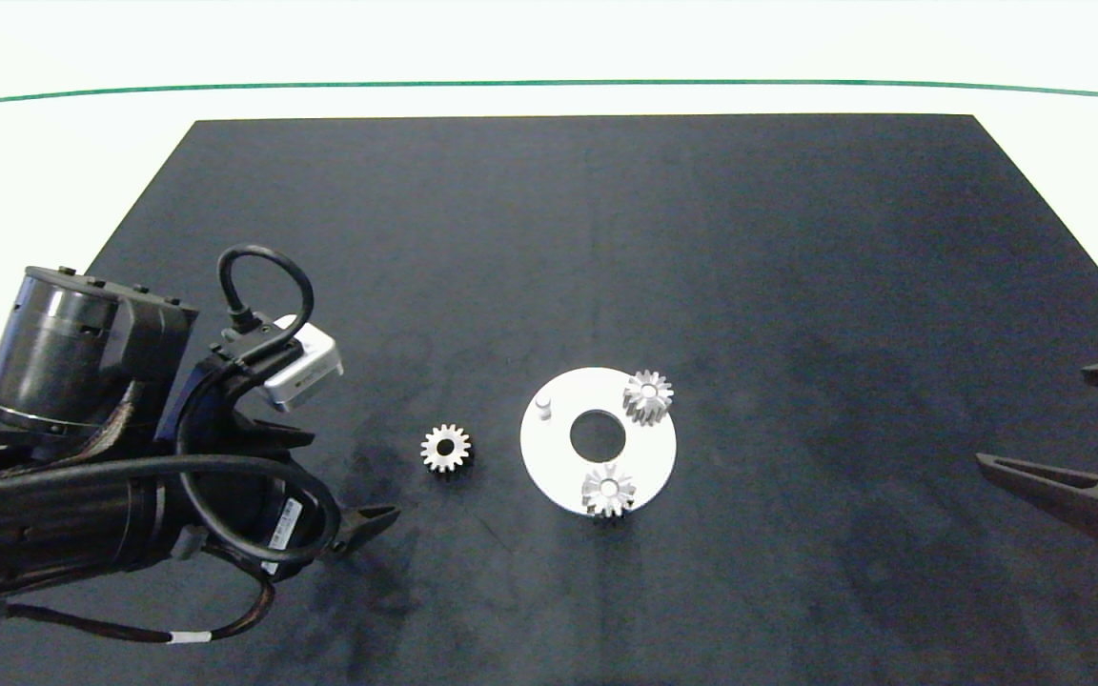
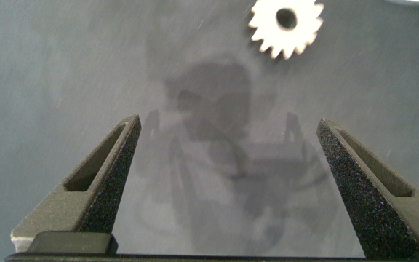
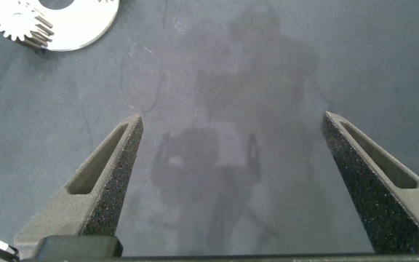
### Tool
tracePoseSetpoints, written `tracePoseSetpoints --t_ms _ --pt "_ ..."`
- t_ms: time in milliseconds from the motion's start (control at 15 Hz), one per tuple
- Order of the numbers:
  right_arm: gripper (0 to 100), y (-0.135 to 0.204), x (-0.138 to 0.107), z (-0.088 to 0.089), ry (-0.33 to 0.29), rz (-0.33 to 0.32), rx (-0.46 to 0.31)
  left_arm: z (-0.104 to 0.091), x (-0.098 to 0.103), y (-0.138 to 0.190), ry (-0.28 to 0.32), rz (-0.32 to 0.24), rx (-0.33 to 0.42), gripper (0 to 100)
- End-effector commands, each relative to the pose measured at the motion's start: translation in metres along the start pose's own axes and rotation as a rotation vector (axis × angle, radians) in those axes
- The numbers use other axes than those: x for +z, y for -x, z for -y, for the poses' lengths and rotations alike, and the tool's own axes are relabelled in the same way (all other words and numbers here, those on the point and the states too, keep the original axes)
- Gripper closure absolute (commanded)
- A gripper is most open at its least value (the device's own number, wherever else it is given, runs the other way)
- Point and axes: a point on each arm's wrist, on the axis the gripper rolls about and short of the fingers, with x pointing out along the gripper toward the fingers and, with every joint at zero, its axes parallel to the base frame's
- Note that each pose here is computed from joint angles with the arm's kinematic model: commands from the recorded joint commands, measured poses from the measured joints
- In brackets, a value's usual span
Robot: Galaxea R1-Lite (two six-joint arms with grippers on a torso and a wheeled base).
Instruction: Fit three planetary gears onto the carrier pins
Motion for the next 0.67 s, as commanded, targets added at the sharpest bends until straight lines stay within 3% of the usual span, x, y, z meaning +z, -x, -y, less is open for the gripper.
tracePoseSetpoints --t_ms 67,467,667 --pt "0 -0.001 0.000 0.001 0.006 -0.007 -0.004 0.009 0.009 -0.015 -0.025 0.002 -0.023 0" --pt "0 -0.002 0.001 0.002 0.004 -0.006 -0.008 0.020 0.015 -0.037 -0.051 0.004 -0.010 0" --pt "0 -0.004 0.001 0.001 0.004 -0.015 -0.006 0.022 0.018 -0.051 -0.050 0.030 -0.001 0"
